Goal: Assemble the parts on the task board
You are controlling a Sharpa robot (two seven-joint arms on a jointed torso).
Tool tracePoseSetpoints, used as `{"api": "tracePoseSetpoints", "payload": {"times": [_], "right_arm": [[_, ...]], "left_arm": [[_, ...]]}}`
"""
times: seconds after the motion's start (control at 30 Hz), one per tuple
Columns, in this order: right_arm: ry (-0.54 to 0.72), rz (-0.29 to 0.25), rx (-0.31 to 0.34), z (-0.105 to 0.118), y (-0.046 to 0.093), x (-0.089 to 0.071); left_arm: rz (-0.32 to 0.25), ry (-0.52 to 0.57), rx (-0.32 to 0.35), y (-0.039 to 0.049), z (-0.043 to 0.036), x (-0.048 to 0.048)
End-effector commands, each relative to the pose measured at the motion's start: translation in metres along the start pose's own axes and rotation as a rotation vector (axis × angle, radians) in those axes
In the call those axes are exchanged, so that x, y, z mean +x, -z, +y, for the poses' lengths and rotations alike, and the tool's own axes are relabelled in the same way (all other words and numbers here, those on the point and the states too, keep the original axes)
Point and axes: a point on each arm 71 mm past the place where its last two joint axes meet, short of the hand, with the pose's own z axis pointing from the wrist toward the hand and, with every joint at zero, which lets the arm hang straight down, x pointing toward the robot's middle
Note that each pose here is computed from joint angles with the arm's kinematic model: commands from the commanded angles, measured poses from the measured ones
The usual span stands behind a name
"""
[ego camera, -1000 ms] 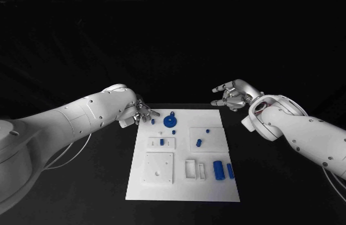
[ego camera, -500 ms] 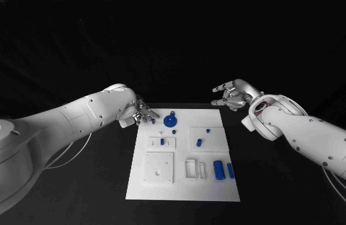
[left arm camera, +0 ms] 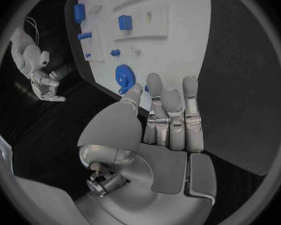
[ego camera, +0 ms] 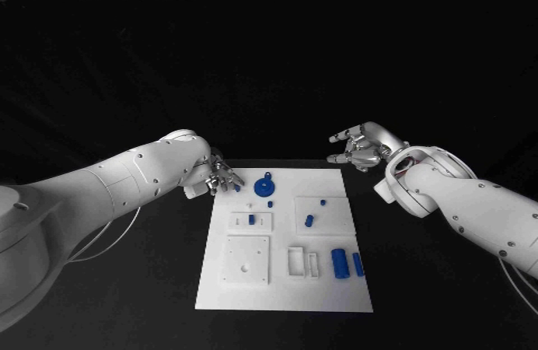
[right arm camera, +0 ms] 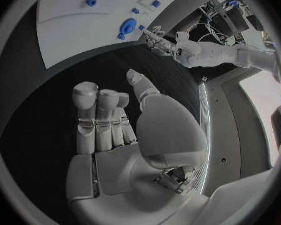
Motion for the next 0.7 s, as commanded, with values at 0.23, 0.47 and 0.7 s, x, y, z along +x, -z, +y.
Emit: {"api": "tracePoseSetpoints", "payload": {"times": [0.23,0.47,0.7], "right_arm": [[-0.002,0.003,-0.008,0.0007,-0.0008,0.0008],[-0.002,0.005,-0.008,0.0007,-0.0012,0.0014],[-0.002,0.005,-0.007,0.0007,-0.0014,0.0016]], "left_arm": [[0.003,0.001,0.014,0.0003,-0.0008,0.0005],[-0.007,0.02,0.029,0.0004,-0.0023,0.0001],[-0.01,0.033,0.045,0.0004,-0.0034,0.0]]}}
